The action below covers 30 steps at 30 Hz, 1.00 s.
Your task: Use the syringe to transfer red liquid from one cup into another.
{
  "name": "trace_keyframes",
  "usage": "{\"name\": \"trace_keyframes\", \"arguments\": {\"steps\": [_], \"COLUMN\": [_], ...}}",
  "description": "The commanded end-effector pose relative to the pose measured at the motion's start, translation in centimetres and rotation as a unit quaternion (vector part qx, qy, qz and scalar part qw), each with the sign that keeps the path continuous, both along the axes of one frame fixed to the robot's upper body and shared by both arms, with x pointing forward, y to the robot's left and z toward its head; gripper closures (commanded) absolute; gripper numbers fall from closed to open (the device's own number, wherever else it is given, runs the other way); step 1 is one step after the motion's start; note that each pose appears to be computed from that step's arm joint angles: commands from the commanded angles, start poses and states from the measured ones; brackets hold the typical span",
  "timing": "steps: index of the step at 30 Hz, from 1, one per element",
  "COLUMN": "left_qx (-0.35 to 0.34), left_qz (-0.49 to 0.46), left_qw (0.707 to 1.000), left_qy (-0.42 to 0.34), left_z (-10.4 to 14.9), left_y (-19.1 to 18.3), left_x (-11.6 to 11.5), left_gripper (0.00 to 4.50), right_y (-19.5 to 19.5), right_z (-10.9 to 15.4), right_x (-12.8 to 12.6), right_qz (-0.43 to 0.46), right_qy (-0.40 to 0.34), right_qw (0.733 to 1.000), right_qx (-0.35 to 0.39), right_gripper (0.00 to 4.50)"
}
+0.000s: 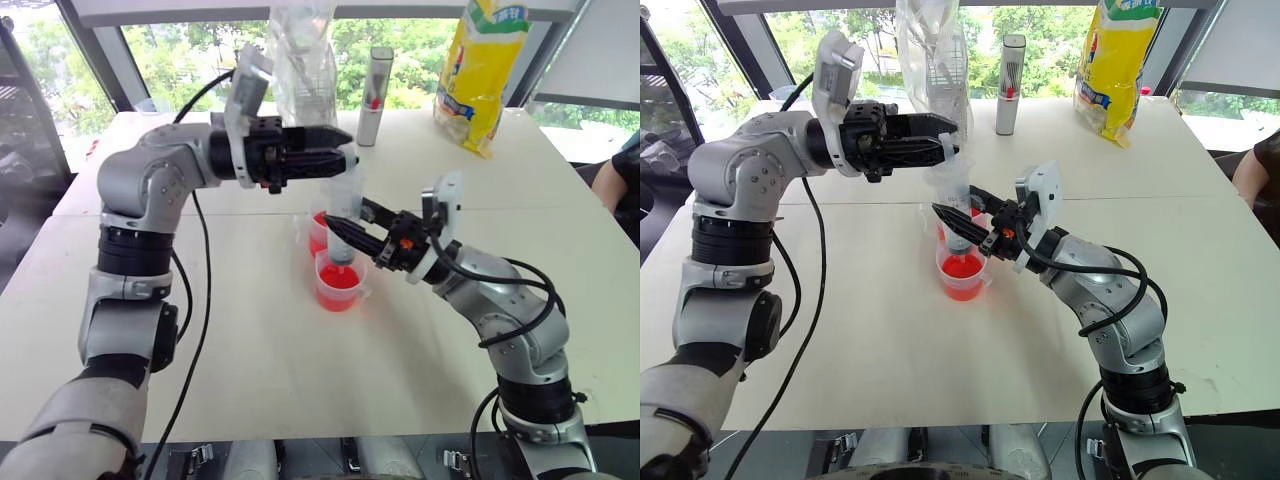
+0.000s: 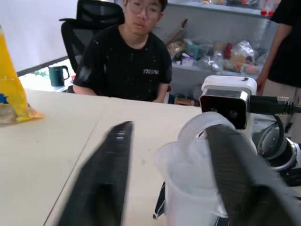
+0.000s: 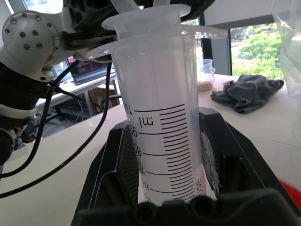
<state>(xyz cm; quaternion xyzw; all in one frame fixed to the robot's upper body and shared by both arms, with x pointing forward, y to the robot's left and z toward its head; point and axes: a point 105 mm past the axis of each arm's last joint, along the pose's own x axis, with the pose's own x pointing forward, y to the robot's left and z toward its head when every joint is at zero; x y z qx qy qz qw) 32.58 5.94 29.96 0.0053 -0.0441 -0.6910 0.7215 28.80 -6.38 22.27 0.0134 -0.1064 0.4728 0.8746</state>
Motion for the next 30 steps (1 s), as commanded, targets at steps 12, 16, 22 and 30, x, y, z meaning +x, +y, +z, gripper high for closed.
{"name": "trace_keyframes", "arguments": {"steps": [12, 16, 22, 30], "left_qx": [0.000, -0.004, 0.014, 0.052], "left_qz": [0.064, 0.098, 0.104, 0.107], "left_qw": [0.998, 0.995, 0.994, 0.993], "left_qy": [-0.025, -0.016, -0.001, -0.006], "left_z": [1.4, 1.3, -0.7, -3.7], "left_y": [4.2, 6.1, 6.2, 5.1], "left_x": [0.2, 0.3, -0.5, -1.1], "left_gripper": [0.09, 0.09, 0.09, 0.09], "right_y": [-0.2, -0.2, -0.4, -4.1], "right_z": [2.4, 2.4, 2.3, 7.2], "right_x": [-0.6, -0.7, -0.5, 3.7], "right_qz": [0.000, 0.004, 0.006, -0.087], "right_qy": [-0.041, -0.036, -0.023, 0.030], "right_qw": [0.999, 0.999, 1.000, 0.995], "right_qx": [0.020, 0.021, 0.017, -0.047], "right_gripper": [3.06, 3.06, 3.06, 3.06]}}
